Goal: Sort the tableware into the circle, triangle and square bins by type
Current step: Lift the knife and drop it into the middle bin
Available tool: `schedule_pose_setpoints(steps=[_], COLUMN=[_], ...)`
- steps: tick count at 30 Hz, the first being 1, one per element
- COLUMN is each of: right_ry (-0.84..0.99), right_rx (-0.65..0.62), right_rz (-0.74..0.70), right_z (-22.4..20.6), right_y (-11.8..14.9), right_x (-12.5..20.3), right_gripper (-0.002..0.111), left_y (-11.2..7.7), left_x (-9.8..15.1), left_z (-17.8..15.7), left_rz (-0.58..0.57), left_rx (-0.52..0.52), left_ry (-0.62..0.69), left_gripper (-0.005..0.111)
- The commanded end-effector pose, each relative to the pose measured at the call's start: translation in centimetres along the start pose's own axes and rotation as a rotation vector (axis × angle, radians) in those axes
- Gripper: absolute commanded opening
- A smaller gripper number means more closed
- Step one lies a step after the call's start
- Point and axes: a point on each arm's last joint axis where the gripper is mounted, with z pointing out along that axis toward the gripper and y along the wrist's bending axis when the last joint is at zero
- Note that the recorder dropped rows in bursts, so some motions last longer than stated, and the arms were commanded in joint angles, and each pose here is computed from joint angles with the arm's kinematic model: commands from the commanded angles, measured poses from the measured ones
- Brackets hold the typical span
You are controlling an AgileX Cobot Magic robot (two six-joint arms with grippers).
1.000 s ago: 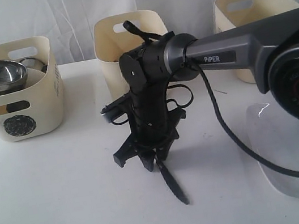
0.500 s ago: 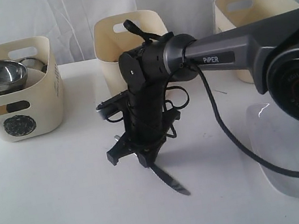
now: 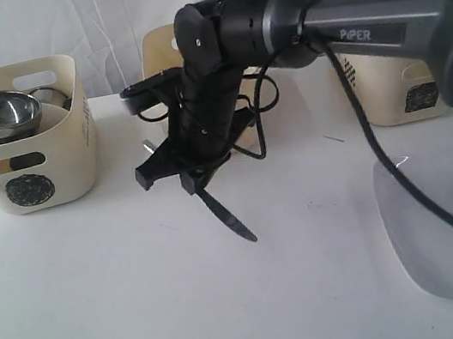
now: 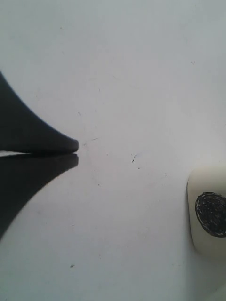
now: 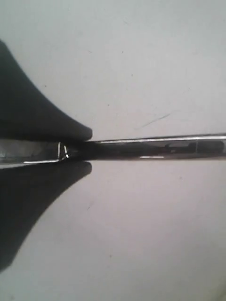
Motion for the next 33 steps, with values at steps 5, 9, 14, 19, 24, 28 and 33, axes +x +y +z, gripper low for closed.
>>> schedule_pose_setpoints(steps=[5, 9, 14, 19, 24, 28, 33], right_ry=[-0.055, -0.193, -0.363, -0.492, -0.568, -0.712, -0.935], right_rx=[-0.248, -0.291, -0.388, -0.441, -0.44, -0.475, -0.529], right_rz=[0.021, 0.085, 0.092, 0.113, 0.134, 0.223, 0.302], right_z=[-5.5, -9.2, -11.8, -12.1, -11.4, -11.0, -10.3], right_y=[-6.0, -11.0, -15.0, -16.9, -17.8, -19.1, -20.5], right_x=[0.6, 1.2, 2.0, 1.8, 1.2, -1.0, -4.2], right_gripper=[0.0, 0.0, 0.0, 0.0, 0.0, 0.0, 0.0], left_y=[0.0, 0.0, 0.0, 0.0, 0.0, 0.0, 0.0], left_x=[0.1, 0.1, 0.1, 0.1, 0.1, 0.1, 0.1], left_z=[0.0, 0.0, 0.0, 0.0, 0.0, 0.0, 0.0], left_rz=[-0.006, -0.006, -0.006, -0.006, -0.006, -0.006, -0.006], left_rx=[0.001, 0.001, 0.001, 0.001, 0.001, 0.001, 0.001], left_ry=[-0.004, -0.004, -0.004, -0.004, -0.004, -0.004, -0.004], left_gripper=[0.0, 0.0, 0.0, 0.0, 0.0, 0.0, 0.0])
